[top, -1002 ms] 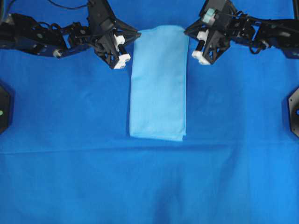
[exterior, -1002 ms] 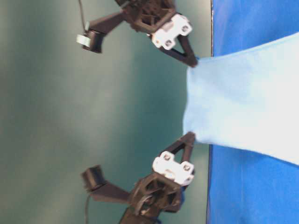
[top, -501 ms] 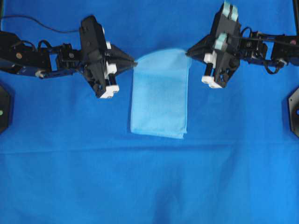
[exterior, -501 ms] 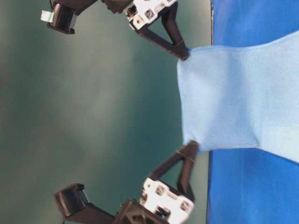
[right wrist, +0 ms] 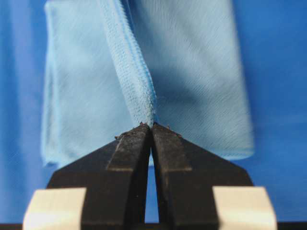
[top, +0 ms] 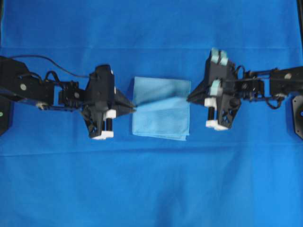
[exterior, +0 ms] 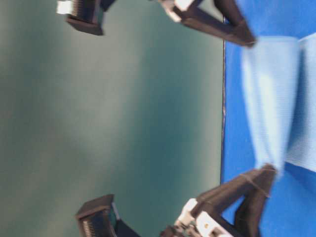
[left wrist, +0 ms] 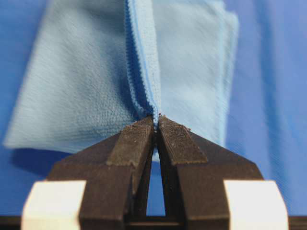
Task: Fold a vertical towel.
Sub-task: 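Lift the top edge and fold it down toward the bottom edge, then lower the folded edge onto the bottom edge and open both grippers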
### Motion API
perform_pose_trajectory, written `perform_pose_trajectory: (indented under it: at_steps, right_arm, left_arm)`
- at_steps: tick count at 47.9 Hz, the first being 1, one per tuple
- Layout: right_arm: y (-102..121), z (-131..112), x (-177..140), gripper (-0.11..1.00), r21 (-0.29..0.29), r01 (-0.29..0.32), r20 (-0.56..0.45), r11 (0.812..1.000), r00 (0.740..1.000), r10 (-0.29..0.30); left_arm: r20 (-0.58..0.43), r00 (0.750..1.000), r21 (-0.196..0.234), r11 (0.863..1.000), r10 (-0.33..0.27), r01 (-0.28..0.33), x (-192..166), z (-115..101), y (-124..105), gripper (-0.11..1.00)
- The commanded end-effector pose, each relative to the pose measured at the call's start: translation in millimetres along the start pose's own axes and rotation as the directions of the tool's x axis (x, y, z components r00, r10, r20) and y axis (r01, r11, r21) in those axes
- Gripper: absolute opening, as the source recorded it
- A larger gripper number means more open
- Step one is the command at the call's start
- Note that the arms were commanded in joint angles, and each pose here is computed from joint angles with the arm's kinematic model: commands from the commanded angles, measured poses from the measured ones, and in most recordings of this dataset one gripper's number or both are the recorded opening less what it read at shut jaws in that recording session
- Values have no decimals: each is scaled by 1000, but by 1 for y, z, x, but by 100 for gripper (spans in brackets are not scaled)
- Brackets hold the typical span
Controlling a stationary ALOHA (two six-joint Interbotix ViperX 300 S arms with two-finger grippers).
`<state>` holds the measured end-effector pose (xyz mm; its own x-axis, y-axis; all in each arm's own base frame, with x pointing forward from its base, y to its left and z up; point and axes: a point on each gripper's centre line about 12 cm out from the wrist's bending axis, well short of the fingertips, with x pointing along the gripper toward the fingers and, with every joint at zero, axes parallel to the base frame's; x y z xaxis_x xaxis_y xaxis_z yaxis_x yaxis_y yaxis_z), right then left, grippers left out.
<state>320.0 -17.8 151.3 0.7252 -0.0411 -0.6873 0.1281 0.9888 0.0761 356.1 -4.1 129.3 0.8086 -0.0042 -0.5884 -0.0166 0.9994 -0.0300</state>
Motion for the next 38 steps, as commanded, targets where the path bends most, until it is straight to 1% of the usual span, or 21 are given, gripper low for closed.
perform_pose_trajectory:
  at_steps: [1,7,13,18,32,34,36,38]
  right_arm:
    - [8,4,5,2,4,-18,12,1000,1000,18]
    - [13,0,15,2,-2,-31,10,1000,999,31]
    - [16,-3,21,2,-7,-37,-3,999,999,37]
    - [17,-3,22,2,-8,-38,0,999,999,38]
    - [19,-2,22,3,-4,-43,4,999,999,43]
    - [20,-2,21,3,-5,-45,3,999,999,45]
    - [21,-2,21,7,-8,-49,3,999,999,49]
    - [24,-2,21,18,-12,-54,2,998,999,54]
  left_arm:
    - [7,1000,10,1000,-16,16,4,2,-7,2]
    - [-16,1000,9,1000,-17,18,11,-5,-8,2]
    - [-15,1000,14,1000,-23,23,16,-7,-11,2]
    - [0,999,23,999,-36,36,19,-5,-17,2]
    - [8,999,31,998,-46,46,21,-2,-22,3]
    - [10,999,35,998,-49,49,21,-1,-23,5]
    - [8,999,35,998,-54,54,20,-2,-25,11]
    - [10,998,42,997,-59,59,20,-2,-27,19]
